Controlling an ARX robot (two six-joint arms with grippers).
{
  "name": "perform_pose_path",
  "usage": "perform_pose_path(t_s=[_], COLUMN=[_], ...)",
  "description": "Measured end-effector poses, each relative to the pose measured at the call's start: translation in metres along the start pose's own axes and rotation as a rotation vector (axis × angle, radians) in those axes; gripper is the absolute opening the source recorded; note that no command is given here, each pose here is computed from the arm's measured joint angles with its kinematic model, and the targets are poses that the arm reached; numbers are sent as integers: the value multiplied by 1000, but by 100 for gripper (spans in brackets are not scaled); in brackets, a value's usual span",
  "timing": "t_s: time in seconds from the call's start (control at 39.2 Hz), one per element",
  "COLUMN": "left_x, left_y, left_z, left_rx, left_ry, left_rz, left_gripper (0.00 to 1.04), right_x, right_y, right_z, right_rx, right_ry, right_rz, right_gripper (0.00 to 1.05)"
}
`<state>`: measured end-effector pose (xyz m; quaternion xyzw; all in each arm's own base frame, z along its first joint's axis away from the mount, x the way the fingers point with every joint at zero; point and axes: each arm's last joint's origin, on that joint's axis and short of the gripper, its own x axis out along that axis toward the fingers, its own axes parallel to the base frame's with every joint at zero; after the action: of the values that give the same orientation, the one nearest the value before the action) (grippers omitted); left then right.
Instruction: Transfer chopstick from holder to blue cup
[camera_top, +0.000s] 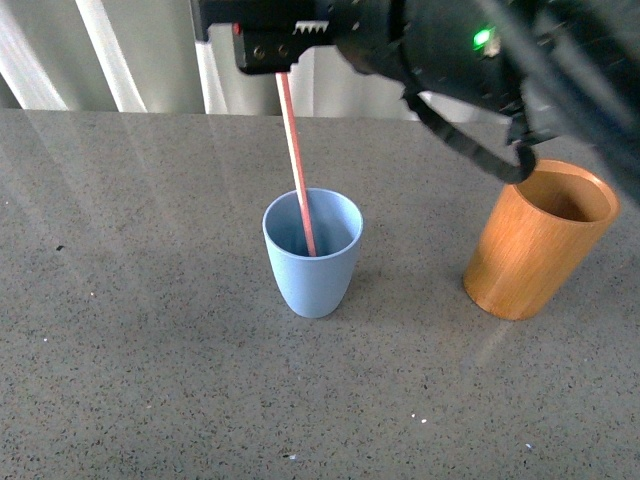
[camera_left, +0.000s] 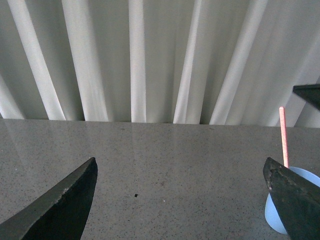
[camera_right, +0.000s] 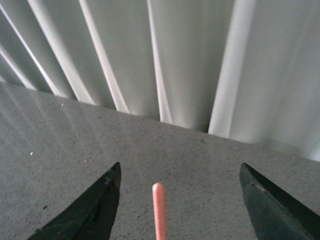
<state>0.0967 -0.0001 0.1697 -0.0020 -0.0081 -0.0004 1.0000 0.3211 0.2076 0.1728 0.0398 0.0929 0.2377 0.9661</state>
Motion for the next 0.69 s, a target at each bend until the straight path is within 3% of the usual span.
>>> perform_pose_path(t_s=[0.15,0.2,0.31,0.46,0.54,0.61,0.69], left_x=[0,0,0,0,0,0,0], left_y=[0,0,0,0,0,0,0], left_z=[0,0,0,0,0,0,0], left_rx=[0,0,0,0,0,0,0], left_ry=[0,0,0,0,0,0,0], left_rz=[0,0,0,2,-2,-1,2], left_gripper=[98,98,98,98,98,98,98], right_x=[-37,-52,-95,-156,-157,-163,-176], right_y=[-19,-27,-51,-85,-85,-87,-90], right_z=[30,37,45,37,38,30,22], right_rx=[6,6,-11,-39,-42,-64,-76], right_ry=[-59,-67,-60,-33,-41,-138,-174], right_rz=[-138,-192,-343,-572,-567,-473,-456], right_gripper=[94,97,95,95,95,81,67])
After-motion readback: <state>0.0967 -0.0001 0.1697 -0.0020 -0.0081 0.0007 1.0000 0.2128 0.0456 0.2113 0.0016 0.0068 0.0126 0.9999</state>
